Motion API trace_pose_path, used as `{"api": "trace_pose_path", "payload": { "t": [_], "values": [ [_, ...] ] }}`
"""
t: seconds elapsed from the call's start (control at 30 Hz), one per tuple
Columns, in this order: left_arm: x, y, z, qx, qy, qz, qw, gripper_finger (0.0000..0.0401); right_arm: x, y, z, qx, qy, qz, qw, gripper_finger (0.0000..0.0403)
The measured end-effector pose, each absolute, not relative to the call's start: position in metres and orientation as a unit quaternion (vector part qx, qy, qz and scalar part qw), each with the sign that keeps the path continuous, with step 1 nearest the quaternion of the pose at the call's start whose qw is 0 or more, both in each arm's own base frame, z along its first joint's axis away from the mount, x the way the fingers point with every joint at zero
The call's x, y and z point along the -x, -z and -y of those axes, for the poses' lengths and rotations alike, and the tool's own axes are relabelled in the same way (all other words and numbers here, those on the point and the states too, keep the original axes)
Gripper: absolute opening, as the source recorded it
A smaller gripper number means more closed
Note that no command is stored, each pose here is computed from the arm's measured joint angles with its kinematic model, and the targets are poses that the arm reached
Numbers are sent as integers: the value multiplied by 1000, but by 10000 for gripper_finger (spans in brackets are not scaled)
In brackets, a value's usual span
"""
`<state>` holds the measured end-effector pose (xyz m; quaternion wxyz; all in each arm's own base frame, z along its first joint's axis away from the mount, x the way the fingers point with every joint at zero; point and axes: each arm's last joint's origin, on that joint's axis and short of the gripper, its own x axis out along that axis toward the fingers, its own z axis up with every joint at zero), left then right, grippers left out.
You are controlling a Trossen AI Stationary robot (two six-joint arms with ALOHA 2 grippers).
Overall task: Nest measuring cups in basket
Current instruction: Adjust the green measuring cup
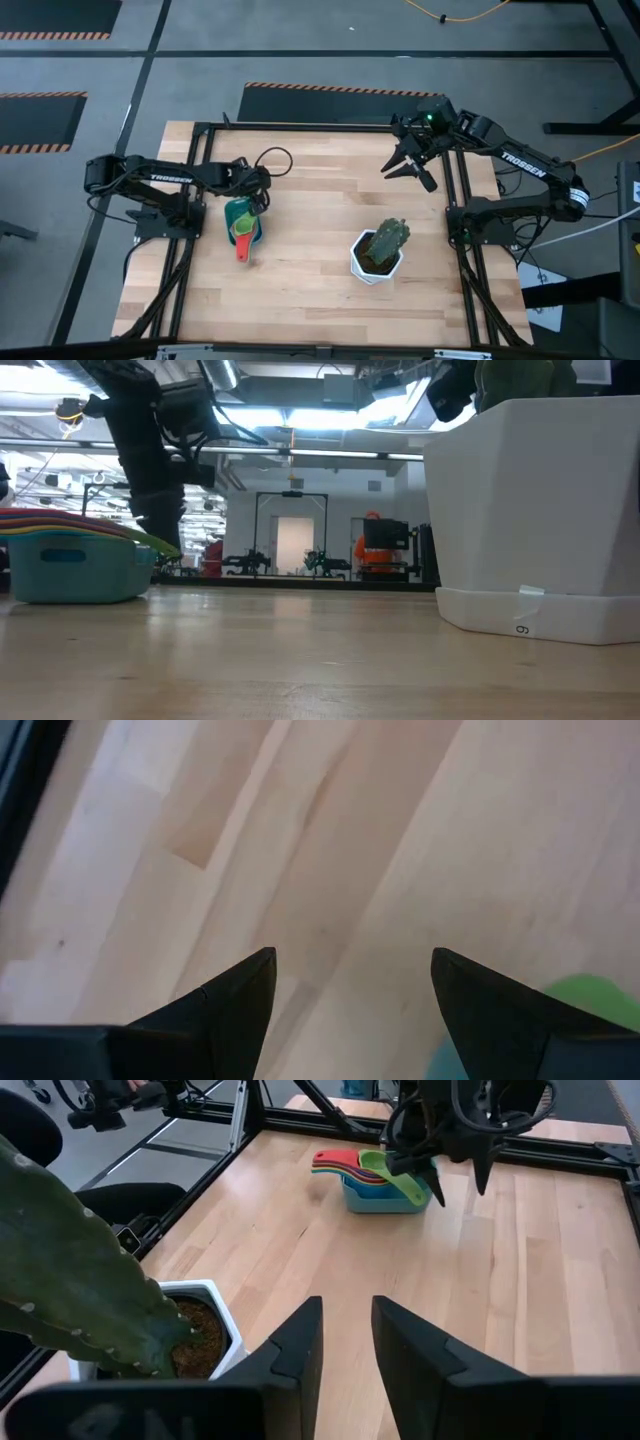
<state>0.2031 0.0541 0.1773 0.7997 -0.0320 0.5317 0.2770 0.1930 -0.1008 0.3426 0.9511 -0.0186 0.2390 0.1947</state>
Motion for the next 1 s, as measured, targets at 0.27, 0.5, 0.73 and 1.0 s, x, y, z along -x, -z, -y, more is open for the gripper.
{"api": "trace_pose_path", "payload": {
  "t": [0.27, 0.5, 0.73, 1.0],
  "values": [
    [-201, -176, -52, 48, -252, -546, 798, 261, -193, -343, 101, 19, -195, -239, 951, 94],
    [-202, -176, -51, 60, -236, -548, 801, 261, -193, -343, 101, 19, -195, -239, 951, 94],
    [-203, -175, -49, 79, -208, -548, 806, 261, -193, -343, 101, 19, -195, -239, 951, 94],
    [-207, -176, -37, 70, -178, -544, 817, 261, -193, -343, 101, 19, -195, -239, 951, 94]
  ]
}}
